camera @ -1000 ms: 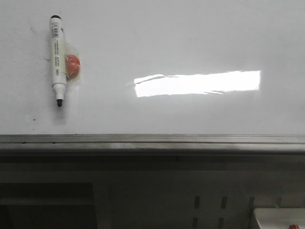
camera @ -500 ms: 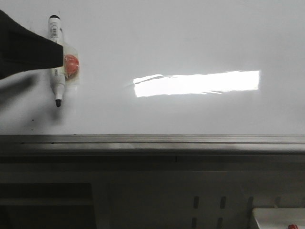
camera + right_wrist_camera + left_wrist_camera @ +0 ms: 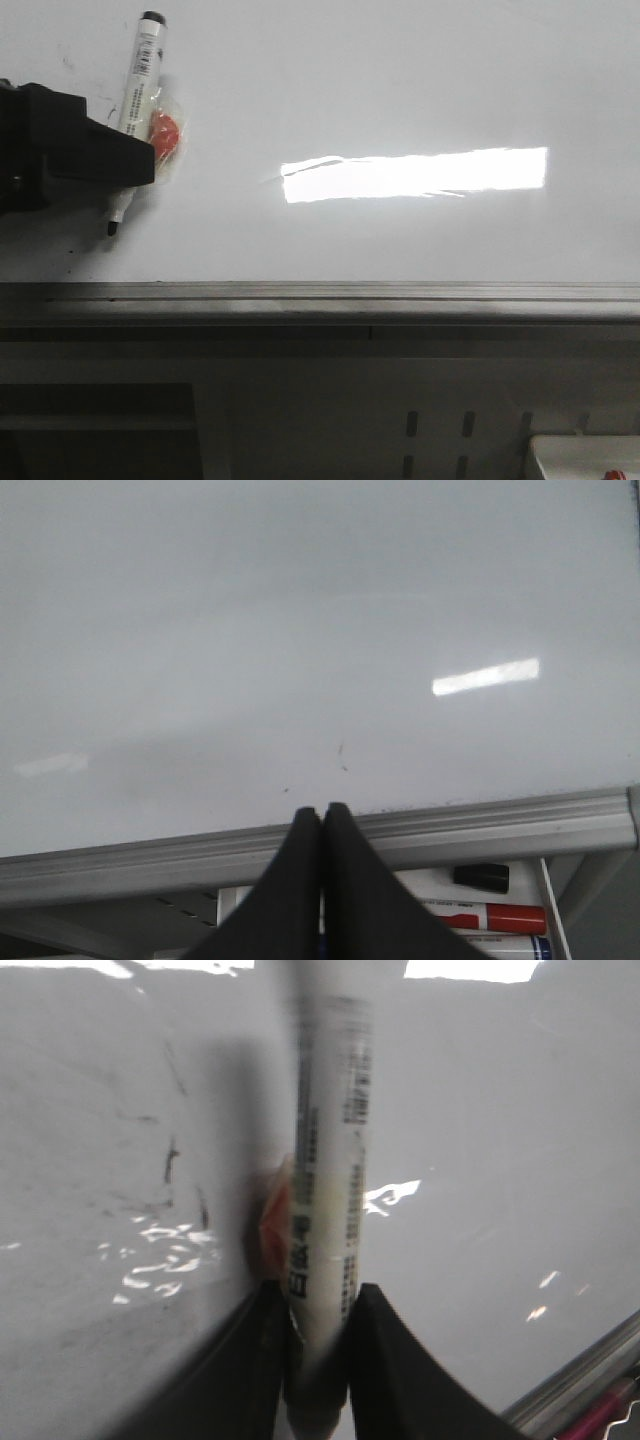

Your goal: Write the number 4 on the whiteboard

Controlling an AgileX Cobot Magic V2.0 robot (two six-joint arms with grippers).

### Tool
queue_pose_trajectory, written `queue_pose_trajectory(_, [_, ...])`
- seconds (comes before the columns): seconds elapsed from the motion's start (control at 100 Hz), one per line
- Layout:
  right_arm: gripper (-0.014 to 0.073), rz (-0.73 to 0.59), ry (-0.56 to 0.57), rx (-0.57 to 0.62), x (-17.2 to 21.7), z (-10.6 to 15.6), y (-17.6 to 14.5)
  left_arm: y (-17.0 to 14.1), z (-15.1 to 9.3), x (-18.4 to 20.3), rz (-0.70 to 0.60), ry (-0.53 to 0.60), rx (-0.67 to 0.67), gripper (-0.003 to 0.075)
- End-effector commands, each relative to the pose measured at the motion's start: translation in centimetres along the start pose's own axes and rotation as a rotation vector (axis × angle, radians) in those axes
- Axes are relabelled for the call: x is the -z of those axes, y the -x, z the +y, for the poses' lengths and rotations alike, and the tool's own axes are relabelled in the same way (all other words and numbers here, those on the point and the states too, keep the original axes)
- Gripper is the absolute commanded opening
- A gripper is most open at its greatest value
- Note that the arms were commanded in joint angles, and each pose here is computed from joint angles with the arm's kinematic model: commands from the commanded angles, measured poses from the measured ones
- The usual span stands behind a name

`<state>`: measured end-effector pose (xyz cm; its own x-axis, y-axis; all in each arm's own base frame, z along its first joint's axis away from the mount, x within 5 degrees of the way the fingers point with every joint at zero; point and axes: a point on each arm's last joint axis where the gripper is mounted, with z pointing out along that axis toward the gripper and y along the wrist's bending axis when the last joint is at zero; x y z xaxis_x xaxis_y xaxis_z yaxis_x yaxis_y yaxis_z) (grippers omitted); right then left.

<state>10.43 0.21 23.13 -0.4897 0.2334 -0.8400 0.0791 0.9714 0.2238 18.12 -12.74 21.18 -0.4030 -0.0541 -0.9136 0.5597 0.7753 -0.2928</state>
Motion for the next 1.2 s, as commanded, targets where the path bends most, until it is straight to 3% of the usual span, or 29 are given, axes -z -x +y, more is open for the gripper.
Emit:
queue_pose_trajectory(0.0, [-0.0064, -0.068, 0.011, 0.003, 0.3, 0.3, 1.5, 1.1, -0.4, -0.4, -0.070, -0.030, 0.024, -0.0020])
queue_pose_trajectory(0.15, [-0.0064, -0.005, 0.110, 0.109, 1.0, 1.9, 2.4, 1.3, -1.0, -0.2, -0.083, -0.089, -0.054, -0.0020])
queue_pose_trajectory(0.24, [-0.0064, 0.045, 0.266, 0.187, 1.5, 4.0, 3.1, 1.4, -1.7, 0.2, -0.076, -0.151, -0.161, -0.0020])
queue_pose_trajectory(0.38, [-0.0047, 0.047, 0.515, 0.281, 2.9, 7.6, 4.9, 0.9, -3.1, 1.1, -0.045, -0.294, -0.450, -0.0020])
queue_pose_trajectory(0.45, [0.0045, 0.033, 0.607, 0.360, 3.6, 9.2, 5.8, 0.7, -3.6, 1.6, -0.035, -0.349, -0.558, -0.0020])
queue_pose_trajectory(0.58, [0.0335, 0.039, 0.743, 0.443, 4.6, 11.9, 6.9, 0.5, -4.1, 2.3, -0.026, -0.409, -0.708, -0.0020])
queue_pose_trajectory(0.65, [0.0390, 0.060, 0.803, 0.475, 4.7, 13.4, 7.0, 0.6, -4.6, 2.6, -0.051, -0.448, -0.803, -0.0020])
queue_pose_trajectory(0.9, [0.0372, 0.092, 0.898, 0.550, 3.6, 17.7, 6.7, 1.2, -5.0, 2.9, -0.100, -0.475, -0.877, -0.0020])
queue_pose_trajectory(1.19, [0.0372, 0.108, 0.892, 0.573, 1.6, 20.7, 6.7, 1.1, -5.2, 3.0, -0.105, -0.500, -0.901, -0.0020])
